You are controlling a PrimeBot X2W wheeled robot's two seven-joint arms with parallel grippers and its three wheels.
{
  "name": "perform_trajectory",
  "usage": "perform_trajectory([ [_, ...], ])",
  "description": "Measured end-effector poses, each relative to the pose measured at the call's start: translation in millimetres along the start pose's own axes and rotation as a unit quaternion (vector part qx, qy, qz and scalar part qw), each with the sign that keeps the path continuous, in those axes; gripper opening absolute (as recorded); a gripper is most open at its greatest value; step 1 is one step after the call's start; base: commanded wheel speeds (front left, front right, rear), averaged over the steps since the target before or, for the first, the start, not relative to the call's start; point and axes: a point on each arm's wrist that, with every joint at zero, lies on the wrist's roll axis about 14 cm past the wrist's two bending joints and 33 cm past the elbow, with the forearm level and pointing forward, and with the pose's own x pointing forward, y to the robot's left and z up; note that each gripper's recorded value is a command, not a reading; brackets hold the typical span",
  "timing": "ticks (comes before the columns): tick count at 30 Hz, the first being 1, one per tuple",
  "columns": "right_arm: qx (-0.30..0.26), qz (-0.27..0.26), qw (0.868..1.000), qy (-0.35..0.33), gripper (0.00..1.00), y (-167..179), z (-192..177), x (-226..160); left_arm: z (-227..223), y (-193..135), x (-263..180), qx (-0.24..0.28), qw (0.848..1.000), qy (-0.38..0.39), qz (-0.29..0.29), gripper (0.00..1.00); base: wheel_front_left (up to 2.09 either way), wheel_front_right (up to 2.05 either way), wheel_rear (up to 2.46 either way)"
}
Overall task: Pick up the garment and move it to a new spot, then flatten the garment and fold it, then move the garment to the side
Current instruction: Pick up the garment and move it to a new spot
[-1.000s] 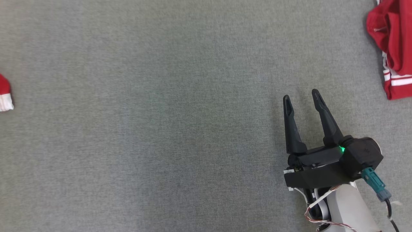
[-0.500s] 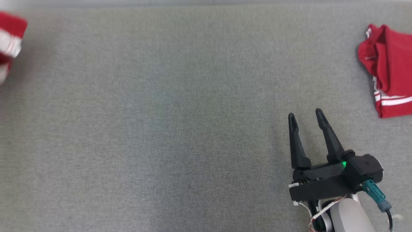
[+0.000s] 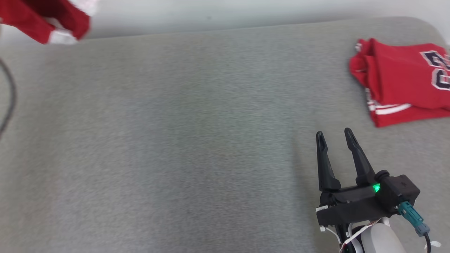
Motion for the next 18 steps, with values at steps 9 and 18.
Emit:
perform_trajectory([
  [9, -0.008, -0.062, 0.998, -0.003, 1.00, -38, 11, -32, 2, -110, 30, -0.039, 0.991, -0.025, -0.127, 0.00, 0.00, 0.00, 0.00],
  [18, -0.015, -0.100, 0.995, -0.005, 1.00, -59, 18, -57, -33, -214, 7, -0.115, 0.966, 0.005, -0.231, 0.00, 0.00, 0.00, 0.00],
])
